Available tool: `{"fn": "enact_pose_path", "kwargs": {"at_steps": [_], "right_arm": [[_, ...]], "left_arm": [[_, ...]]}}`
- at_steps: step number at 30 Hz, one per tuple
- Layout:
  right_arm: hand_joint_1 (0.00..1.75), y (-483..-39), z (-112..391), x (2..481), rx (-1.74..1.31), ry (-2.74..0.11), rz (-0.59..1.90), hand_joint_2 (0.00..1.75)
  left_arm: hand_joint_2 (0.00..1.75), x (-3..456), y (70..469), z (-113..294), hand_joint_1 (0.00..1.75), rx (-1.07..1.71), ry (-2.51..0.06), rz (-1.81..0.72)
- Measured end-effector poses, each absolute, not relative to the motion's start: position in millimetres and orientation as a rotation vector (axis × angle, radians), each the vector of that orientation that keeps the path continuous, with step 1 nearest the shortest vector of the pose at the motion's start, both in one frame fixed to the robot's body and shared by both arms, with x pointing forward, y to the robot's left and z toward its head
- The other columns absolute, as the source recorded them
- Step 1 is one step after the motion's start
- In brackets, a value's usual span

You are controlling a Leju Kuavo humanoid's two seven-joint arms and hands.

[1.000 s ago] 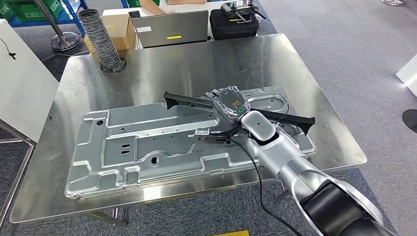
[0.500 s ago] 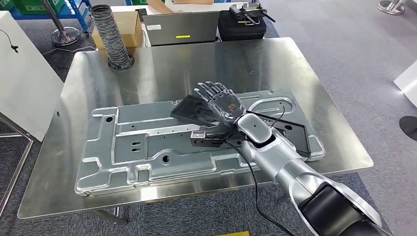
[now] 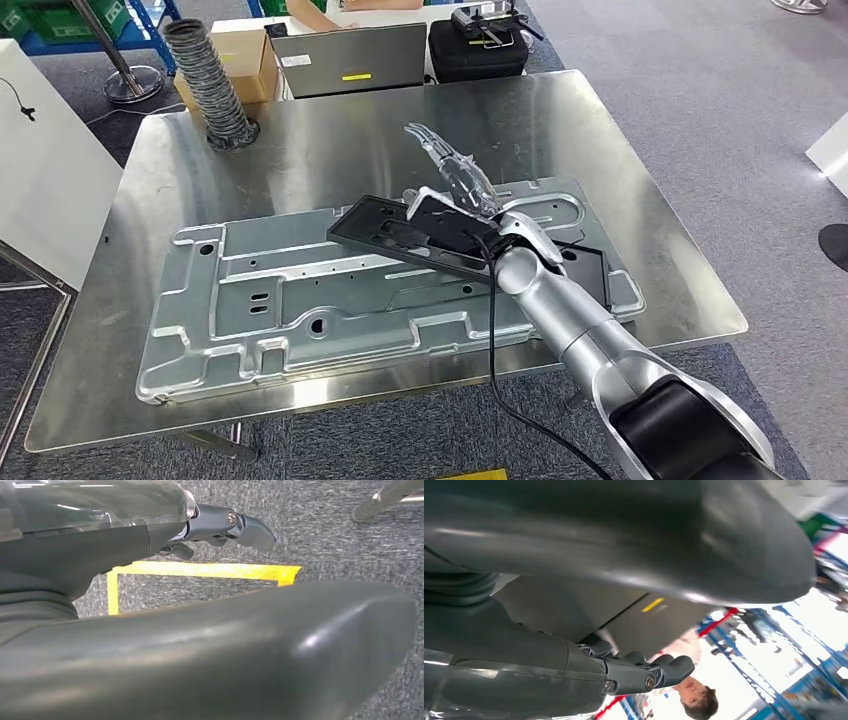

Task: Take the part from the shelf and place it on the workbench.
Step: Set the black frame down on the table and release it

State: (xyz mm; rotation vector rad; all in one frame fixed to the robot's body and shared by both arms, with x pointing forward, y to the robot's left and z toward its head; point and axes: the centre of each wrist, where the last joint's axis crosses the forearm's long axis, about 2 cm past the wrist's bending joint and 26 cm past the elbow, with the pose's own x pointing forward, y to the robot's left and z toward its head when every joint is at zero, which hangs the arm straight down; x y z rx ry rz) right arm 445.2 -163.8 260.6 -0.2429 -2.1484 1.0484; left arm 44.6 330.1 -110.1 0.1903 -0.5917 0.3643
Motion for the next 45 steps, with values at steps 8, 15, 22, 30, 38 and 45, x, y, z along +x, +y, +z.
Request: {"fn": "enact_pose_path", "kwargs": {"at_steps": [8, 15, 22, 30, 38, 45], "right_arm": [[0.00, -246.1, 292.0, 381.0, -0.451, -2.772, -0.063, 0.00], [0.00, -302.3, 288.4, 277.8, -0.940, -2.870, -0.284, 0.00], [0.00, -318.3, 297.6, 236.5, -1.060, -2.910, -0.341, 0.00], [0.00, -323.9, 274.5, 199.4, -1.161, -2.803, -0.280, 0.00], [0.00, -324.3, 251.3, 171.4, -1.145, -2.684, -0.258, 0.00], [0.00, -329.6, 231.1, 160.5, -1.133, -2.580, -0.235, 0.00]], "left_arm": [[0.00, 37.1, 327.8, -111.0, 0.00, 0.205, -0.604, 0.443], [0.00, 31.1, 324.4, -111.8, 0.00, 0.211, -0.605, 0.476], [0.00, 32.3, 320.9, -111.9, 0.00, 0.207, -0.608, 0.487], [0.00, 29.8, 320.9, -112.1, 0.00, 0.202, -0.586, 0.465], [0.00, 33.1, 322.3, -111.8, 0.00, 0.210, -0.587, 0.488], [0.00, 30.9, 323.3, -111.9, 0.00, 0.218, -0.594, 0.482]]}}
